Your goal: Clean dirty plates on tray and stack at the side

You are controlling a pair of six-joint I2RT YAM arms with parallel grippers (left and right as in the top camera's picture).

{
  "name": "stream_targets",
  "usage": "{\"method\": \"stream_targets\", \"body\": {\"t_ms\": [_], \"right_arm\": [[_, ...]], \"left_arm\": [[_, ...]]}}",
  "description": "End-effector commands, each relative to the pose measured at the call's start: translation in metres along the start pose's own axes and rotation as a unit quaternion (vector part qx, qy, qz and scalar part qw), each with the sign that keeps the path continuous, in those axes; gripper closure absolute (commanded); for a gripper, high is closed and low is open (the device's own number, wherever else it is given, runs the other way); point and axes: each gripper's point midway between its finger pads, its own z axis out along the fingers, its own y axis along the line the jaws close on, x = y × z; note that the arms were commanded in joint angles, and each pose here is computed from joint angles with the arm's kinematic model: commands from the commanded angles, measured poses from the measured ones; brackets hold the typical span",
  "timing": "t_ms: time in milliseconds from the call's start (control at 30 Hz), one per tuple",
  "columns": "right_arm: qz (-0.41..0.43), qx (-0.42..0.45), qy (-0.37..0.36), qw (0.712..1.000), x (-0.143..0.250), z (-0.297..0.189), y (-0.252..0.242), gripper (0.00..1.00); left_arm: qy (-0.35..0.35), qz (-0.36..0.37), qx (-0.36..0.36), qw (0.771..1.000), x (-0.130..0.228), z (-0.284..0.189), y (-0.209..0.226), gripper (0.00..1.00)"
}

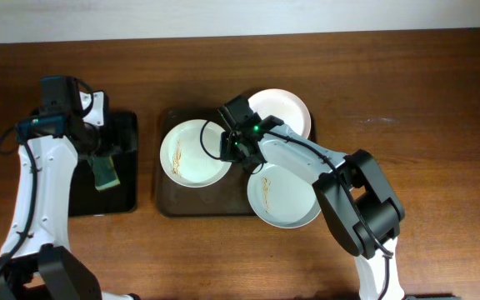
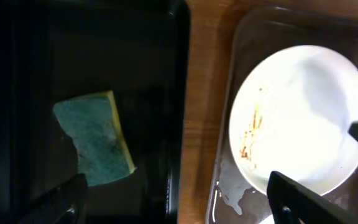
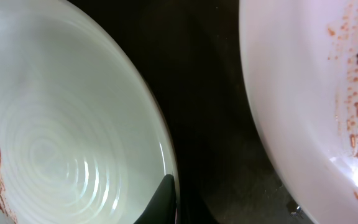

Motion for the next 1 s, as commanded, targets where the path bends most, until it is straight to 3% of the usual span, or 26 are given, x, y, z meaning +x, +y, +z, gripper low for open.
{"method": "stream_targets", "body": {"t_ms": [0,67,133,233,300,367,433,533,567,600,667,800,867,900,967], "right_arm": [[0.000,0.014,0.013,1.000,0.010,0.010,-0.006,0.96],[0.000,0.013,0.013,1.000,0.010,0.010,-0.006,0.96],[0.000,0.004,0.019,1.000,0.012,0.010,-0.003,0.96],[0.000,0.006,0.021,1.000,0.013,0.010,-0.003,0.96],[0.000,0.005,0.020,1.000,0.012,0.010,-0.003,0.96],[0.000,0.006,0.020,1.000,0.013,0.010,-0.004,0.96],[0.000,0.006,0.020,1.000,0.013,0.010,-0.003,0.96],[0.001,0.006,0.020,1.000,0.012,0.010,-0.004,0.96],[0.001,0.006,0.020,1.000,0.012,0.010,-0.004,0.96],[0.001,0.006,0.020,1.000,0.012,0.010,-0.004,0.96],[0.001,0.003,0.022,1.000,0.013,0.010,-0.003,0.96],[0.001,-0.018,0.034,0.999,0.016,0.009,0.005,0.96],[0.001,-0.020,0.034,0.999,0.015,0.008,0.006,0.96],[0.000,-0.023,0.033,0.999,0.014,0.006,0.007,0.96],[0.000,-0.024,0.034,0.999,0.014,0.005,0.008,0.96]], "left_arm": [[0.004,-0.071,-0.018,0.997,0.003,-0.006,0.029,0.35],[0.015,-0.079,-0.086,0.993,0.008,-0.003,0.057,0.45],[0.048,-0.096,-0.141,0.984,0.018,0.015,0.079,0.45],[0.101,-0.099,-0.132,0.981,0.030,0.061,0.082,0.48],[0.115,-0.113,-0.133,0.978,0.034,0.083,0.085,0.57],[0.133,-0.114,-0.132,0.976,0.041,0.097,0.087,0.60],[0.149,-0.115,-0.127,0.974,0.048,0.114,0.088,0.72],[0.155,-0.118,-0.106,0.975,0.050,0.128,0.082,0.75],[0.153,-0.118,-0.106,0.975,0.049,0.129,0.083,0.81],[0.151,-0.118,-0.106,0.976,0.048,0.129,0.083,0.99],[0.150,-0.118,-0.106,0.976,0.045,0.122,0.082,0.99],[0.054,-0.063,0.002,0.997,-0.013,0.036,0.036,0.99],[0.025,-0.030,0.060,0.997,-0.018,0.007,0.010,0.99],[0.023,0.019,0.119,0.992,-0.017,0.002,-0.021,0.99],[0.030,0.104,0.142,0.984,-0.010,0.011,-0.061,0.99]]}}
